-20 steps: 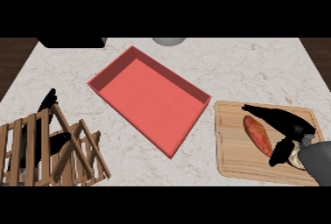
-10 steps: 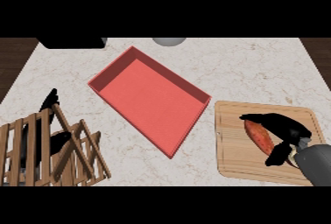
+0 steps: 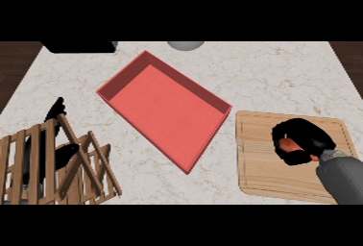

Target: Pick the sweet potato from the cutting board and place it in the cardboard box

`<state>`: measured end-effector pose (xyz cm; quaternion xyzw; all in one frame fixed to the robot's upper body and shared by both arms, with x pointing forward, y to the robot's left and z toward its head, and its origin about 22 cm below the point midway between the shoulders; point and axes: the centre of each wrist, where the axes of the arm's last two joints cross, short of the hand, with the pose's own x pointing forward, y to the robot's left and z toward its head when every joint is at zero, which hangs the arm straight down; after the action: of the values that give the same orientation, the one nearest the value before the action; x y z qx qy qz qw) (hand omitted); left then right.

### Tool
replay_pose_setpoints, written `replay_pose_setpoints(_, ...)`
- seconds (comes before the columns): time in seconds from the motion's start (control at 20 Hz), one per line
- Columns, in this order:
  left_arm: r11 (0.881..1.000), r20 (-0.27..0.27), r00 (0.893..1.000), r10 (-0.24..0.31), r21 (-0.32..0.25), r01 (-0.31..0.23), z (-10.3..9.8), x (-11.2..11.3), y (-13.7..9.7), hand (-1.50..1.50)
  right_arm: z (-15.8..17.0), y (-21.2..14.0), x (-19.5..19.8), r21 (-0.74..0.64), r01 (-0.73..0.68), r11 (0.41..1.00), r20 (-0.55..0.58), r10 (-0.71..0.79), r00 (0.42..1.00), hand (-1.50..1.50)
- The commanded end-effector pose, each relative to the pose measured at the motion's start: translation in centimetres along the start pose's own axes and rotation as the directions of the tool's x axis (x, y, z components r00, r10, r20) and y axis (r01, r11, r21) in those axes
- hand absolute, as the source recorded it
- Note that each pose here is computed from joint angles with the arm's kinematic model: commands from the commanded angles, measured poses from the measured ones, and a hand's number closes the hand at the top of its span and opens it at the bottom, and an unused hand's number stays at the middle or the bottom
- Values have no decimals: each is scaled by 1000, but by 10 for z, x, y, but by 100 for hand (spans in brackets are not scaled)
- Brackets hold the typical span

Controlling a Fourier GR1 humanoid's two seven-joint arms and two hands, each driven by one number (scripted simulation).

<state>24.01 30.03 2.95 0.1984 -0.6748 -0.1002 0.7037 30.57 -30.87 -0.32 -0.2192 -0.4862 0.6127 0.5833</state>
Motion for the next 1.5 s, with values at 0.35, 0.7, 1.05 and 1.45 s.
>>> replay_pose_setpoints(0.35,998,-61,997,47,-42,-49,-4,-13,-9,0,-48,-25,51,-274,-159,949,-149,121,981,150)
replay_pose_setpoints(0.7,998,-62,997,46,-32,-48,3,-19,-22,0,-36,-58,46,-395,-205,896,-170,148,974,150)
replay_pose_setpoints(1.05,999,-62,997,47,-24,-48,6,-8,-12,0,-25,-113,89,-533,124,837,180,-31,983,150)
replay_pose_setpoints(1.45,999,-65,998,28,-26,-29,-1,-16,-12,0,-12,-134,145,-484,363,797,468,-115,876,150)
